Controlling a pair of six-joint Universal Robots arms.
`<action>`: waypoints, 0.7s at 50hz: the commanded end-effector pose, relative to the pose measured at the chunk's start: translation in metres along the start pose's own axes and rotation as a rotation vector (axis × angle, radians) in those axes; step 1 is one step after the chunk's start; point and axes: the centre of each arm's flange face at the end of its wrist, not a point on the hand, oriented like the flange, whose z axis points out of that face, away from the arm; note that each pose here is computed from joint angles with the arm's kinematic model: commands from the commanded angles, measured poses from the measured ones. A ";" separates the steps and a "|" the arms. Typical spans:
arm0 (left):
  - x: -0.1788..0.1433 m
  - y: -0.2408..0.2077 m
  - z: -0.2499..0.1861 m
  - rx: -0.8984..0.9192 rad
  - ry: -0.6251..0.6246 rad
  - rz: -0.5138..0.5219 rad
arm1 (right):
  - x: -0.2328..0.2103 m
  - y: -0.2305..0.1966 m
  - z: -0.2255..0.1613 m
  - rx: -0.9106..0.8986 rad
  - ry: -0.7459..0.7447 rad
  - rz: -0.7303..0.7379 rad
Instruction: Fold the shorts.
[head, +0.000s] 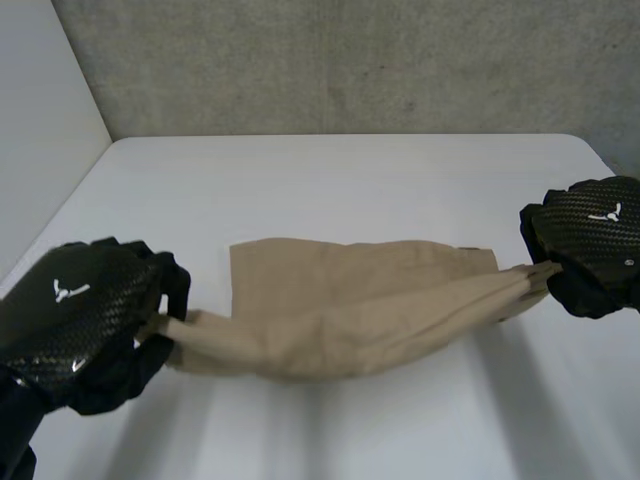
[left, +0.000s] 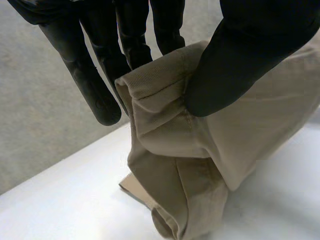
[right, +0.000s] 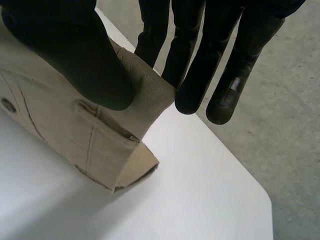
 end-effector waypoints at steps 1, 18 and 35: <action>0.001 0.032 0.036 -0.127 0.039 -0.016 | -0.015 0.023 0.011 -0.108 -0.102 -0.026; -0.022 0.079 0.198 -0.221 -0.029 0.123 | -0.012 0.078 0.121 -0.282 -0.086 -0.052; -0.030 0.112 0.305 -0.165 -0.110 0.199 | -0.018 0.087 0.213 -0.098 0.121 -0.095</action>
